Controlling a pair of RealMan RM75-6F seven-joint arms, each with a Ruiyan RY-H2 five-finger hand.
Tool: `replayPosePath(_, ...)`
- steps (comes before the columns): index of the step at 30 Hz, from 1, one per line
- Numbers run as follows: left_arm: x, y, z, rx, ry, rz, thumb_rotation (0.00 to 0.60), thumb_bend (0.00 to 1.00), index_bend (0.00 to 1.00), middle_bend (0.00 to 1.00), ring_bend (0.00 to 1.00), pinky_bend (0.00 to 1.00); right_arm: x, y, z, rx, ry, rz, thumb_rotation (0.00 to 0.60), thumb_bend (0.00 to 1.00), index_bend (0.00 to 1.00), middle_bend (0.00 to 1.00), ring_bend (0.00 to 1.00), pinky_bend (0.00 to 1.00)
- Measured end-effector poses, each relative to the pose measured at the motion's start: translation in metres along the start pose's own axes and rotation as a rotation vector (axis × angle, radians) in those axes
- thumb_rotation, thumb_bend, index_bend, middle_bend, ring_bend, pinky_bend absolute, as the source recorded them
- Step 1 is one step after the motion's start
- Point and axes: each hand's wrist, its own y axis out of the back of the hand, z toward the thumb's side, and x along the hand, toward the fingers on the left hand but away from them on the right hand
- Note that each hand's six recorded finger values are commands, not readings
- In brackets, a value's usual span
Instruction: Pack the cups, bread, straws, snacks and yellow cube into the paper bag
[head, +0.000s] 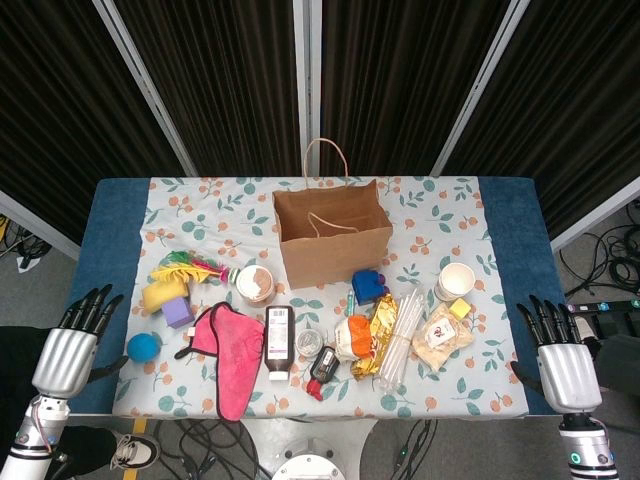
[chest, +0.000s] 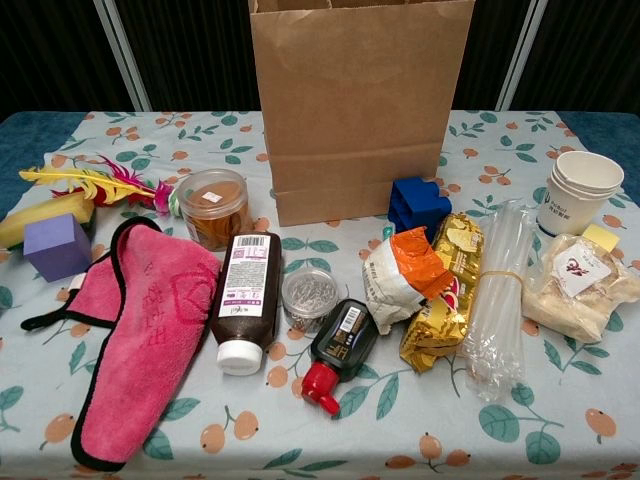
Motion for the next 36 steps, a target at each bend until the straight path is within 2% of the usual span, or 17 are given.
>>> replayPosePath(10, -0.003, 0.002, 0.003, -0.077, 0.012, -0.006, 0.58, 0.15, 0.16, 0.14, 0.09, 0.19, -0.001, 0.011, -0.007, -0.01, -0.023, -0.005, 0.6, 0.06, 0.08, 0.09, 0.0, 0.0)
replayPosePath(16, -0.003, 0.0, 0.004, -0.105, 0.009, -0.017, 0.583, 0.15, 0.16, 0.14, 0.09, 0.19, -0.024, 0.011, -0.014, -0.111, -0.075, 0.028, 0.6, 0.05, 0.08, 0.07, 0.0, 0.0)
replayPosePath(23, 0.002, -0.009, 0.004, -0.119, -0.001, -0.04, 0.587, 0.15, 0.16, 0.14, 0.09, 0.19, -0.069, -0.001, -0.015, -0.255, -0.173, 0.165, 0.6, 0.05, 0.07, 0.06, 0.0, 0.0)
replayPosePath(27, 0.002, -0.01, 0.001, -0.125, 0.004, -0.045, 0.59, 0.15, 0.16, 0.14, 0.09, 0.19, -0.1, -0.01, -0.011, -0.3, -0.208, 0.248, 0.6, 0.06, 0.07, 0.05, 0.0, 0.0)
replayPosePath(32, 0.003, -0.009, -0.006, -0.124, 0.017, -0.042, 0.589, 0.15, 0.16, 0.14, 0.09, 0.19, -0.144, -0.02, 0.01, -0.31, -0.187, 0.332, 0.6, 0.06, 0.06, 0.06, 0.0, 0.0)
replayPosePath(36, 0.003, -0.008, -0.008, -0.124, 0.023, -0.042, 0.588, 0.15, 0.16, 0.14, 0.09, 0.19, -0.163, -0.023, 0.027, -0.302, -0.168, 0.355, 0.6, 0.06, 0.06, 0.08, 0.0, 0.0)
